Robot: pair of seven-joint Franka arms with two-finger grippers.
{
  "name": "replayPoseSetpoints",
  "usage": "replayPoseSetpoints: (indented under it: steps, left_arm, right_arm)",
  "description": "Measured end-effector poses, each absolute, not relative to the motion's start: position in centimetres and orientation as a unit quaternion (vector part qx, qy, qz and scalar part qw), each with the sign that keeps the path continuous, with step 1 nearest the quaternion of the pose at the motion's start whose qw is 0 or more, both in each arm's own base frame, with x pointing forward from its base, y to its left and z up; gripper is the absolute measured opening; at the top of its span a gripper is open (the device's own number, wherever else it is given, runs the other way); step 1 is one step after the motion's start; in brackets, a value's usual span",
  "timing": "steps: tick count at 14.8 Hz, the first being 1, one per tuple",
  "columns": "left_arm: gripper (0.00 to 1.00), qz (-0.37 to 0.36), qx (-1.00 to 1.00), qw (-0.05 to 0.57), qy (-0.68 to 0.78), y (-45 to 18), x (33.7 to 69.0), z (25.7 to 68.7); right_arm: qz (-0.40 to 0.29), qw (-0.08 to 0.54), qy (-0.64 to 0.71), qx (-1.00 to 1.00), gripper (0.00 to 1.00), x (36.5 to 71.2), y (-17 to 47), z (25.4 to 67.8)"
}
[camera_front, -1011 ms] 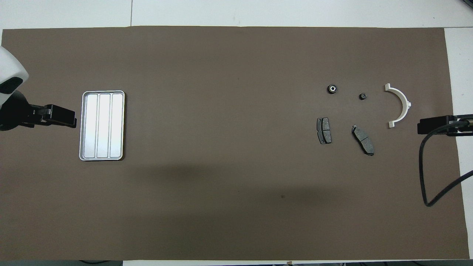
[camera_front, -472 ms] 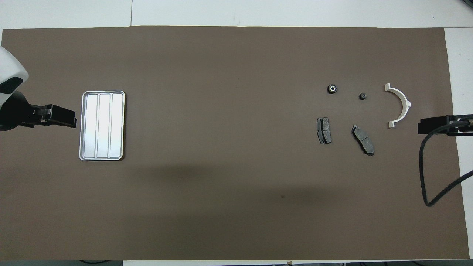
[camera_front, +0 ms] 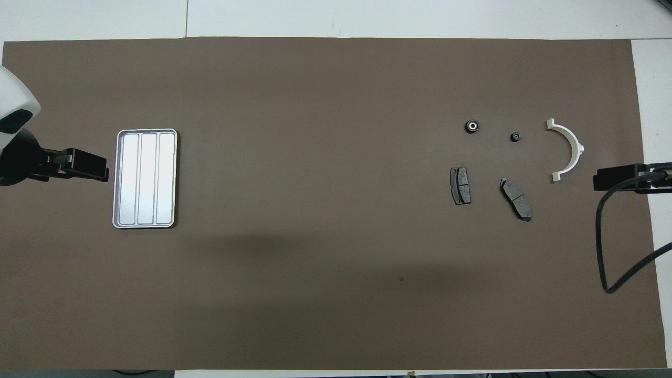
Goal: Pick bearing gear from pile to tray
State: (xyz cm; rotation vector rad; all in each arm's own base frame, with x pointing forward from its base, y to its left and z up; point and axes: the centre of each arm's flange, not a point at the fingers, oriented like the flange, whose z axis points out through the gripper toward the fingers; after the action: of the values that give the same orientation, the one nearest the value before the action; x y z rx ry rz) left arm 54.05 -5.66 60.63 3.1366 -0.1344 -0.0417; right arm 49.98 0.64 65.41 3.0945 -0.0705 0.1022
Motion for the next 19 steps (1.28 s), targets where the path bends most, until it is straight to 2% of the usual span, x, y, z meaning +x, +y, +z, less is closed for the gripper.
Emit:
replayPoseSetpoints:
  steps: [4, 11, 19]
  left_arm:
    - [1.00, -0.013, 0.999, 0.001, -0.043, -5.7, 54.0, 60.6]
    - [1.00, -0.013, 0.999, 0.001, -0.043, -5.7, 54.0, 60.6]
    - [1.00, -0.013, 0.999, 0.001, -0.043, -5.7, 54.0, 60.6]
  right_arm:
    - [0.049, 0.022, -0.021, 0.998, 1.00, 51.1, 0.8, 64.1]
    - [0.048, 0.022, -0.017, 0.998, 1.00, 55.0, 1.0, 58.3]
    - [0.051, 0.020, -0.036, 0.998, 1.00, 57.8, 1.2, 54.4]
